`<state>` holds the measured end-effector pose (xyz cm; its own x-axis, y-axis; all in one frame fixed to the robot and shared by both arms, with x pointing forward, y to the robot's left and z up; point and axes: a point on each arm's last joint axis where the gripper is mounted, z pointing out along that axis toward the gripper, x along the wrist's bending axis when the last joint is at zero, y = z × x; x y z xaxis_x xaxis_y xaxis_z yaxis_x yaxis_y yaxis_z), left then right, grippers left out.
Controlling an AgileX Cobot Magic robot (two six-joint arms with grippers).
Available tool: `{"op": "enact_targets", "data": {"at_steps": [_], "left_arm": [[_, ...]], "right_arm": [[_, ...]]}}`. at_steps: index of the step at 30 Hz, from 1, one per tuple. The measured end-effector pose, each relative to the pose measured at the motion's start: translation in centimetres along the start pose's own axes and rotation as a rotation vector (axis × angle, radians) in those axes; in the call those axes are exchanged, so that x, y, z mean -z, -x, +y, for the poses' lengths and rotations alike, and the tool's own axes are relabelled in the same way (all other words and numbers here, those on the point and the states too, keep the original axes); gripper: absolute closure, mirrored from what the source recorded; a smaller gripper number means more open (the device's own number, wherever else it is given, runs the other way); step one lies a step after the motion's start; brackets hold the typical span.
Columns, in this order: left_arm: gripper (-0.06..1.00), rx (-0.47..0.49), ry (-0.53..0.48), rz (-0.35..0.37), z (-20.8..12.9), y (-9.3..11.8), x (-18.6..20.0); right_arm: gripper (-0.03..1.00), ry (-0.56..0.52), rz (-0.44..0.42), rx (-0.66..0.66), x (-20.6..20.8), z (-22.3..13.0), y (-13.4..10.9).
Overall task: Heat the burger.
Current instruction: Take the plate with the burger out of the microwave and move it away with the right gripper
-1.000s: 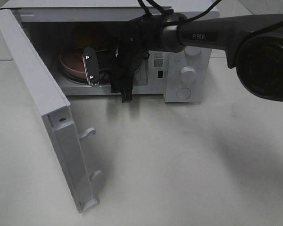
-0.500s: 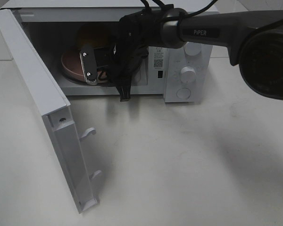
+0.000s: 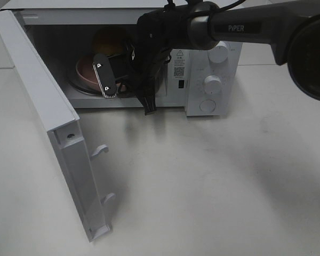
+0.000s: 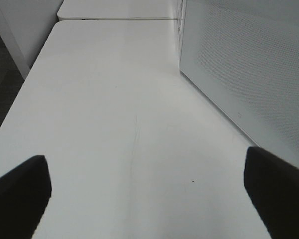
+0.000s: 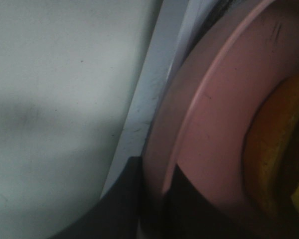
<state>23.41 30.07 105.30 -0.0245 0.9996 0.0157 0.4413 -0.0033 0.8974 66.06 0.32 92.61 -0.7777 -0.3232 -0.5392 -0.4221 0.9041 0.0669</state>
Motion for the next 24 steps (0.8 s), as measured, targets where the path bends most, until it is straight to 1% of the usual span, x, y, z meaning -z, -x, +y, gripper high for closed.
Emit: {"op": "enact_targets", "data": {"at_steps": [4,5,7,9,24], "left_arm": [[-0.05,0.000,0.000,0.000,0.0,0.0,0.0],[-0.05,0.000,0.000,0.000,0.0,0.0,0.0],[-0.05,0.000,0.000,0.000,0.0,0.0,0.0],[-0.05,0.000,0.000,0.000,0.0,0.0,0.0],[-0.05,0.000,0.000,0.000,0.0,0.0,0.0]], "right_arm": [[0.87,0.001,0.004,0.021,0.7,-0.1,-0.4],[0.87,0.002,0.010,0.034,1.1,-0.2,-0.9],[0.87,0.002,0.013,0.042,1.2,-0.2,-1.1],[0.87,0.007,0.016,0.068,1.7,-0.4,-1.9],[0.87,0.020,0.007,0.114,4.2,-0.6,-3.7]]}}
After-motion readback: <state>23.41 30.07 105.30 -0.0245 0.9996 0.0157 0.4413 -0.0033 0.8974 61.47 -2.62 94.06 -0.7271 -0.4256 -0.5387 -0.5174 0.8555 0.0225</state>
